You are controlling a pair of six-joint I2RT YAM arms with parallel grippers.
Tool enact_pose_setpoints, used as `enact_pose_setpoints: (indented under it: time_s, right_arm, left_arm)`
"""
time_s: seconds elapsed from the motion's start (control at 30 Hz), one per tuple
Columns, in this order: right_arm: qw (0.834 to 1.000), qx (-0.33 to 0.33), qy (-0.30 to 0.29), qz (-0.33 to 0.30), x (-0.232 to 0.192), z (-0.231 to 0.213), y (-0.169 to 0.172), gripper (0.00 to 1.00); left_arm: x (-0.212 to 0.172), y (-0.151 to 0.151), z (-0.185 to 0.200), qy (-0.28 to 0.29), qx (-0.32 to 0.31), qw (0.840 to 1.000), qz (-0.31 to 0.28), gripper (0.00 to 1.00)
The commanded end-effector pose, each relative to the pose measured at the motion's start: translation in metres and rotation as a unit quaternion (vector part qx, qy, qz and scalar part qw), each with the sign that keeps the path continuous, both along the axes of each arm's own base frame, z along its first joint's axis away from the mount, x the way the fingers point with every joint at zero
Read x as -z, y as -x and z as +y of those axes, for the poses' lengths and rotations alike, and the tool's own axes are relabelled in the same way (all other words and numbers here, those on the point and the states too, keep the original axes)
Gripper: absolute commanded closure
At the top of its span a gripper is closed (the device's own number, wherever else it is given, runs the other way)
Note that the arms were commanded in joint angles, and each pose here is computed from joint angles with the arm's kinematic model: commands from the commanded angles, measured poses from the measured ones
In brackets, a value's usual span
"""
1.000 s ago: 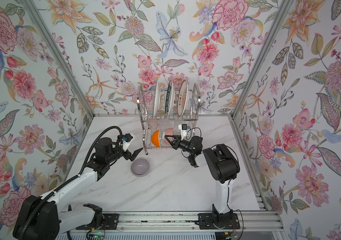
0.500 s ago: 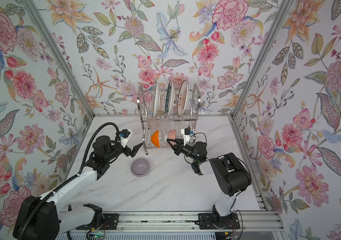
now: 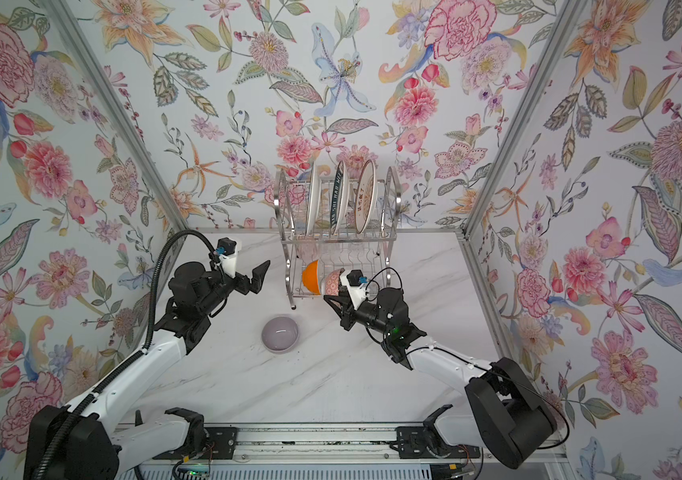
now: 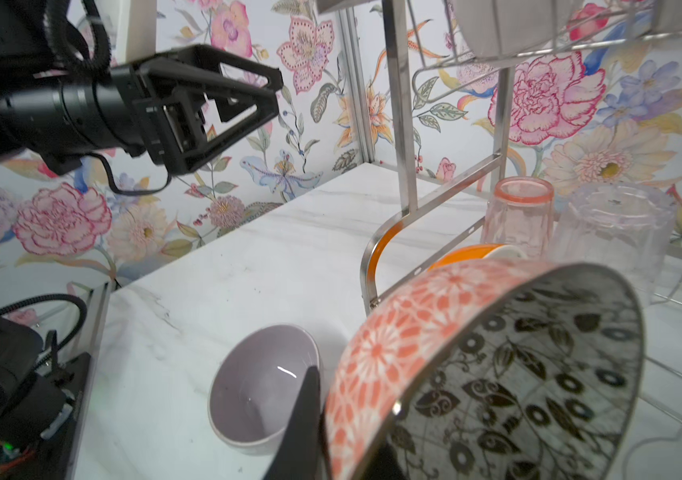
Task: Unload the mixed dishes from the dish rack
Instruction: 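Pull the floral bowl from the rack while the left arm draws back, then carry the floral bowl over the lavender bowl with the right gripper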
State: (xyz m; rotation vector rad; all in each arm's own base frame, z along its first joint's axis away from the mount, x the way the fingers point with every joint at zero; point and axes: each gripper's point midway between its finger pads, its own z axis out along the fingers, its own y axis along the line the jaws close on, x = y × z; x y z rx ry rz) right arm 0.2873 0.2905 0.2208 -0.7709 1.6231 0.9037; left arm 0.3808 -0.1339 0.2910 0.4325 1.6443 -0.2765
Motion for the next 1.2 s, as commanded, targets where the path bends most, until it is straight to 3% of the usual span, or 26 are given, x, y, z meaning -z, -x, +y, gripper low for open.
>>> enact_pose_setpoints:
  time_s: [0.0,0.2,0.6,0.87,1.17]
  right_arm:
    - [0.994,-0.002,0.102,-0.045,-0.002,0.005,0.007,1.00]
    - [0.976,-0.055,0.206,-0.047,0.012,0.029,0.031,1.00]
    - [0.930,-0.142,0.336,-0.043,0.036,0.083,0.061,1.00]
    - [0.906,-0.184,0.377,-0.051,0.055,0.109,0.078,1.00]
    - [0.892,-0.203,0.400,-0.056,0.071,0.143,0.081,1.00]
  left_arm:
    - [-0.005,-0.008,0.025,0.013,-0.059,0.998,0.026,0.01]
    - [0.006,-0.014,0.049,0.021,-0.092,0.994,0.058,0.01]
    - [0.022,-0.020,0.076,0.021,-0.137,0.987,0.086,0.01]
    - [0.037,-0.021,0.081,0.003,-0.144,0.984,0.104,0.01]
    - [0.046,-0.026,0.099,0.002,-0.172,0.977,0.127,0.01]
